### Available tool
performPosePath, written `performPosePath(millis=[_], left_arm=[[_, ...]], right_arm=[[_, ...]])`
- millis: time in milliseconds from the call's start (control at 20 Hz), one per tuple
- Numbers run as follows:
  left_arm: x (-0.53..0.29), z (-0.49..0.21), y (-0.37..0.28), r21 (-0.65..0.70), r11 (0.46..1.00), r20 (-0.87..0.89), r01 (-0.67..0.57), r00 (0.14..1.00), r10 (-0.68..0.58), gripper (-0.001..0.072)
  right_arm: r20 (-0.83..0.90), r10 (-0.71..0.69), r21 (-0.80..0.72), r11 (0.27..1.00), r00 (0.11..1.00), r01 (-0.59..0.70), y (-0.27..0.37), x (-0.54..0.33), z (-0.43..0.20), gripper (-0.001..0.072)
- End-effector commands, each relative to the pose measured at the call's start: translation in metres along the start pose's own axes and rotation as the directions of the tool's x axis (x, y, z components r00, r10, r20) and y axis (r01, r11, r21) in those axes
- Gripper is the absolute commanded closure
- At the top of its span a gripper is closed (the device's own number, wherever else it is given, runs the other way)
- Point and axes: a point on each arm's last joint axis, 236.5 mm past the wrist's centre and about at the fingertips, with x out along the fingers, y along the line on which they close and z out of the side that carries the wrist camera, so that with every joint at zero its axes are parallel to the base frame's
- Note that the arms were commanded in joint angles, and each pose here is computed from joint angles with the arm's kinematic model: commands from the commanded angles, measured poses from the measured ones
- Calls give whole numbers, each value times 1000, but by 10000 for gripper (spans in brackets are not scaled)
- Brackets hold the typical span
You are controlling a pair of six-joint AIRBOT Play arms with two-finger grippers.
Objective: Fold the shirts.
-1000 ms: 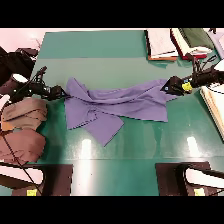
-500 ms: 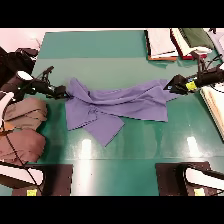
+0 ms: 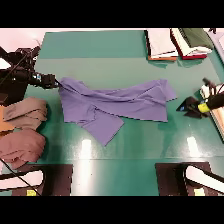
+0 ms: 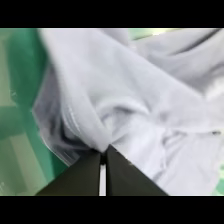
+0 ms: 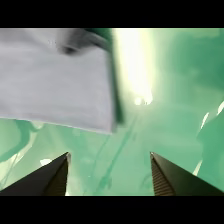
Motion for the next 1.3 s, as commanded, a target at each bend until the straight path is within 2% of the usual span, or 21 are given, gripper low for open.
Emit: performPosePath(millis=[0, 250, 300, 400, 450, 600, 650, 750, 850, 1000, 1100, 1150, 1250], left_arm=[[-9, -2, -9, 12, 1000, 0, 11, 1000, -11, 684], [-9, 0, -13, 5, 1000, 8, 26, 1000, -26, 684], [-9, 0, -13, 5, 1000, 8, 27, 1000, -27, 684], [-9, 0, -13, 5, 1000, 7, 27, 1000, -27, 685], [-9, 0, -13, 5, 1000, 8, 27, 1000, -27, 684], [-9, 0, -13, 5, 1000, 6, 28, 1000, -28, 684], [-9, -1, -14, 5, 1000, 1, 30, 1000, -30, 684], [-9, -2, -14, 5, 999, -1, 31, 1000, -31, 685], [-14, 1, -16, -4, 1000, 14, 28, 1000, -28, 685], [-51, 19, -39, 34, 999, 127, 5, 992, -9, 685], [-103, 39, -72, 113, 993, 254, -25, 967, -5, 685], [-136, 50, -93, 151, 987, 334, -46, 942, -7, 685], [-218, 71, -146, 233, 966, 532, -112, 846, -30, 685]], right_arm=[[-36, 43, 85, 996, 998, -40, -21, 38, -28, 185], [17, 113, 50, 992, 993, -114, 12, 73, -26, 193], [31, 119, 28, 992, 992, -120, 21, 76, -23, 232], [57, 120, -4, 993, 991, -120, 32, 81, -17, 233], [67, 130, -7, 991, 989, -130, 38, 83, -15, 266], [8, 155, 4, 988, 988, -155, 48, 97, -21, 272], [-14, 154, -8, 988, 988, -154, 51, 101, -22, 301], [-21, 155, -86, 984, 988, -156, 64, 101, -18, 543], [20, 160, -155, 976, 987, -155, 82, 90, -4, 693], [144, 187, -294, 946, 972, -138, 116, 39, 20, 693], [289, 255, -396, 909, 923, -127, 151, -29, 37, 693], [372, 293, -446, 889, 881, -107, 168, -71, 42, 693], [555, 381, -541, 841, 740, -28, 204, -175, 39, 693]])
